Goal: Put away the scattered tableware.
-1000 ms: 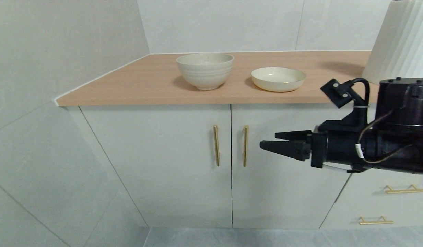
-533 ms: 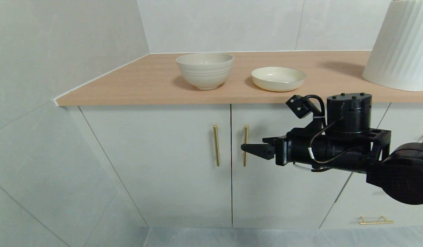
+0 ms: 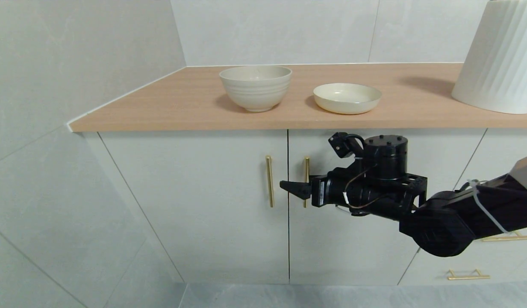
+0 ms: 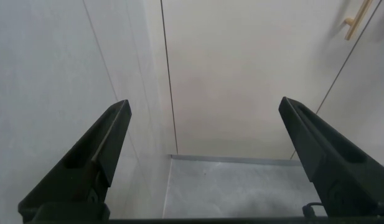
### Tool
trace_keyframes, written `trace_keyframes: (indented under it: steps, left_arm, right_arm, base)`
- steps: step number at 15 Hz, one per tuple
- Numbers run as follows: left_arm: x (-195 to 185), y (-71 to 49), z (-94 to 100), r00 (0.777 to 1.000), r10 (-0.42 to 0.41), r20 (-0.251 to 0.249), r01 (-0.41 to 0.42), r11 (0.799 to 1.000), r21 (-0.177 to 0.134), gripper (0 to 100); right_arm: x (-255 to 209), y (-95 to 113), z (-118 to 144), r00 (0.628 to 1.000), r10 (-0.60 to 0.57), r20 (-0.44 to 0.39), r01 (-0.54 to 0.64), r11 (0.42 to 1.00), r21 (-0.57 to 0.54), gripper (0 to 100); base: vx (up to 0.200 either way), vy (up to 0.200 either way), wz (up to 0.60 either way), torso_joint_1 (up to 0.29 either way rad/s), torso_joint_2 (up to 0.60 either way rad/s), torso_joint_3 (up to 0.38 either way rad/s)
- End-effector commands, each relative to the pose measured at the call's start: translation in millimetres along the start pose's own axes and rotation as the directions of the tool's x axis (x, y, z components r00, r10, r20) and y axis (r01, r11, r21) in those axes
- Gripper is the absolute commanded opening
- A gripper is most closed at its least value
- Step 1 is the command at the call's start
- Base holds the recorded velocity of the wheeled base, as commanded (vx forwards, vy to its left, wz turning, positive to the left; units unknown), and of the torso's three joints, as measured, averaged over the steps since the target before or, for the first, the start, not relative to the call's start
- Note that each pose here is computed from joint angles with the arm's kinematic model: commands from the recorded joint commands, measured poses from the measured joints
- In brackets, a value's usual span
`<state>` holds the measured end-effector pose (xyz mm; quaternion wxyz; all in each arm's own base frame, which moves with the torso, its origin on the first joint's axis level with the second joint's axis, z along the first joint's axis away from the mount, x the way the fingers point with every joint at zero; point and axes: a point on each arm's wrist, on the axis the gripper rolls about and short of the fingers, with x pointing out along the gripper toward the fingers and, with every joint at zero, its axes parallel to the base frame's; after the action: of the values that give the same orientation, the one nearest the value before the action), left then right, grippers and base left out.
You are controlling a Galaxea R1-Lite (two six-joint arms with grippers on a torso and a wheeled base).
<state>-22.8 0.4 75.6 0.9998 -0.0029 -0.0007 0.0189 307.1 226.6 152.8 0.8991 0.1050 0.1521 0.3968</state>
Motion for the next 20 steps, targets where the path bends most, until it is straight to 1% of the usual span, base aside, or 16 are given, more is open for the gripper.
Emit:
trace_keyframes:
  steps: [1,5,9,12,14,17,20]
  left_arm:
    - [0.0,0.0,0.0,1.000,0.000,0.000,0.000,1.000,0.000,100]
    - [0.0,0.0,0.0,1.000,0.000,0.000,0.000,1.000,0.000,100]
    - [0.0,0.0,0.0,1.000,0.000,0.000,0.000,1.000,0.000,100]
    - [0.0,0.0,0.0,1.000,0.000,0.000,0.000,1.000,0.000,100]
    - [0.0,0.0,0.0,1.000,0.000,0.000,0.000,1.000,0.000,100]
    - [0.0,0.0,0.0,1.000,0.000,0.000,0.000,1.000,0.000,100]
    - [0.0,0.0,0.0,1.000,0.000,0.000,0.000,1.000,0.000,100]
  right_arm:
    - [10.0,-4.9,-9.8,1.000,-0.007,-0.024,0.007,1.000,0.006,100]
    - [13.1,-5.6,-11.8,1.000,0.000,-0.003,0.000,1.000,0.005,100]
    - [12.9,3.5,-12.2,1.000,0.030,-0.003,-0.030,0.998,0.053,100]
    - [12.3,9.5,-13.6,0.999,0.044,-0.009,-0.043,0.998,0.054,100]
    - [5.6,12.6,-11.7,0.998,0.065,-0.013,-0.065,0.996,0.057,100]
    - [-8.9,20.3,-9.6,0.989,0.142,-0.032,-0.139,0.987,0.086,100]
    - [-20.3,25.1,-11.7,0.986,0.158,-0.047,-0.154,0.984,0.088,100]
  base:
    - [0.000,0.000,0.00,0.000,0.00,0.000]
    - [0.000,0.000,0.00,0.000,0.00,0.000]
    - [0.000,0.000,0.00,0.000,0.00,0.000]
    - [0.000,0.000,0.00,0.000,0.00,0.000]
    - [0.000,0.000,0.00,0.000,0.00,0.000]
    - [0.000,0.000,0.00,0.000,0.00,0.000]
    - [0.000,0.000,0.00,0.000,0.00,0.000]
